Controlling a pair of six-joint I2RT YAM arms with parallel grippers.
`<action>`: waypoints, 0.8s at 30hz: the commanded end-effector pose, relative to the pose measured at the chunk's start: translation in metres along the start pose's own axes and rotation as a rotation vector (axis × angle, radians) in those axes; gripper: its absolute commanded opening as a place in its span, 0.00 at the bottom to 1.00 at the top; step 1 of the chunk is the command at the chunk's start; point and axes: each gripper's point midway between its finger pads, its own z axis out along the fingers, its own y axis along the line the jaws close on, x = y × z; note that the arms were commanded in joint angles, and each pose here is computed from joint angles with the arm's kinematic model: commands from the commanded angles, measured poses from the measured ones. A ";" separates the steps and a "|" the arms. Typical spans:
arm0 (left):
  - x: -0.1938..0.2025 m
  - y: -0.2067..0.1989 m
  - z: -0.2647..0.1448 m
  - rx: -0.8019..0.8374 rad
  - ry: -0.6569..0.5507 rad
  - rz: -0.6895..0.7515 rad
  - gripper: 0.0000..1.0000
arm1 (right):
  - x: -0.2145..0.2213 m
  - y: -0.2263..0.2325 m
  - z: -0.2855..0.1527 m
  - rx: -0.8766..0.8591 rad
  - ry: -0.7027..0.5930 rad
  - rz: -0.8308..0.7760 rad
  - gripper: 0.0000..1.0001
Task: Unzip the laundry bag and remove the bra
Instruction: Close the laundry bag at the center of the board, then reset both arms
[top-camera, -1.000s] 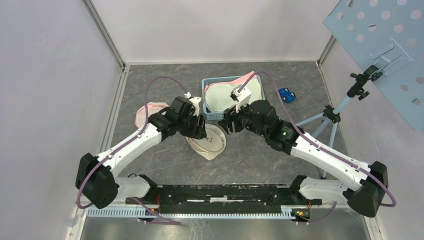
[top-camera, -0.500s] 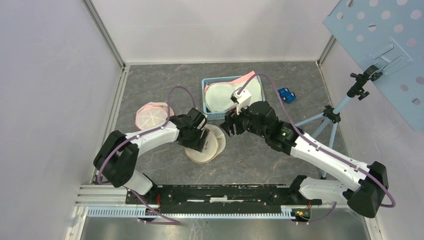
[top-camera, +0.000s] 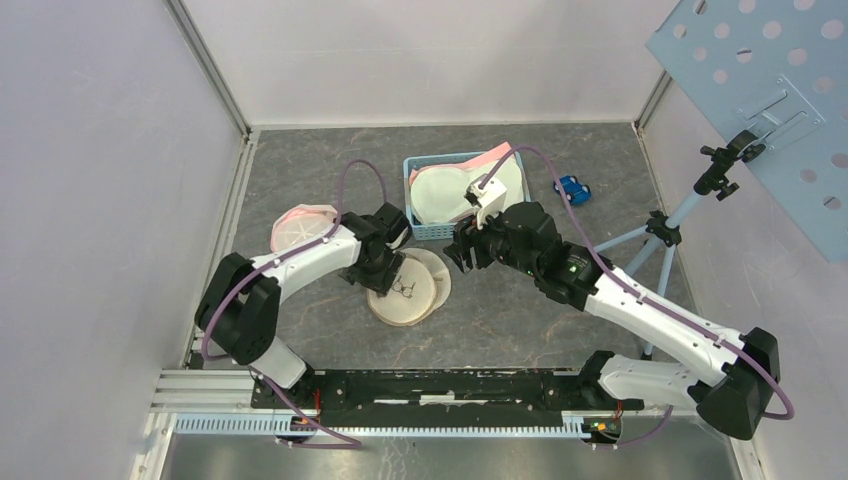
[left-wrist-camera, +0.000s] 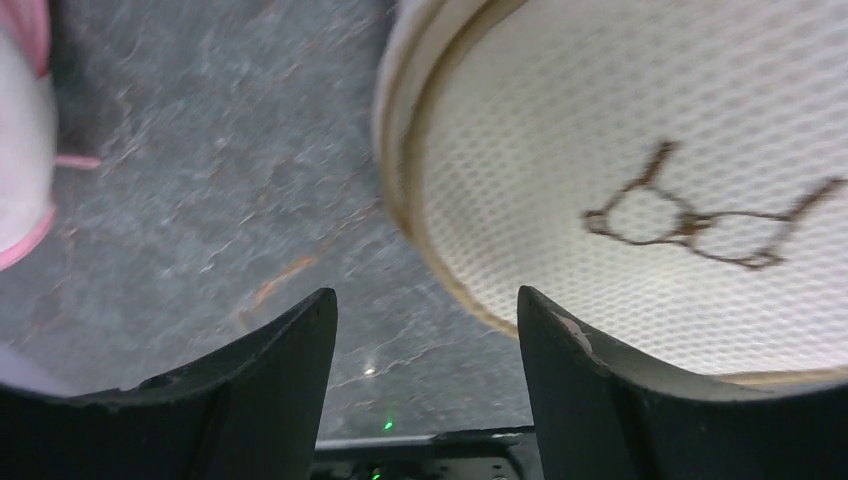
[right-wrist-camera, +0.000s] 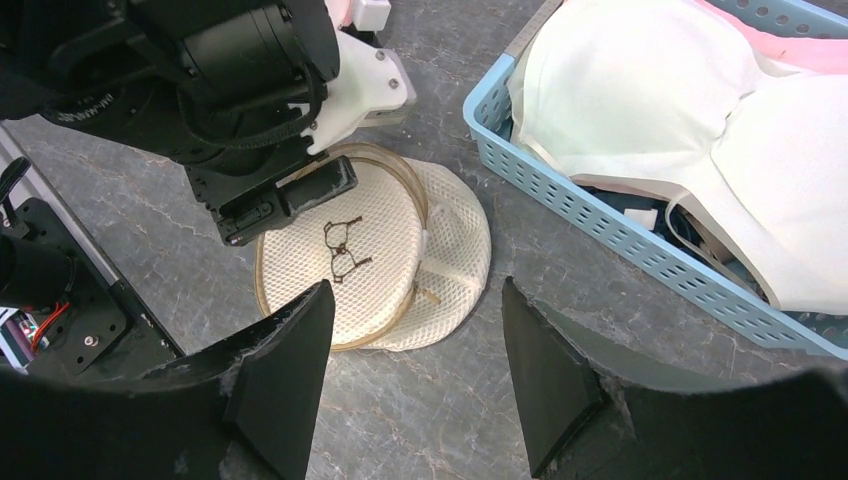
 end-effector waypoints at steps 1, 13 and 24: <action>0.015 0.044 -0.006 -0.225 0.071 0.058 0.73 | -0.013 -0.001 -0.008 -0.004 -0.047 -0.012 0.68; -0.060 -0.029 -0.104 0.176 -0.291 0.130 0.73 | -0.013 -0.002 -0.006 -0.005 -0.049 -0.027 0.69; -0.064 -0.087 -0.017 0.114 -0.113 0.360 0.73 | -0.020 -0.017 -0.017 0.062 -0.058 -0.037 0.85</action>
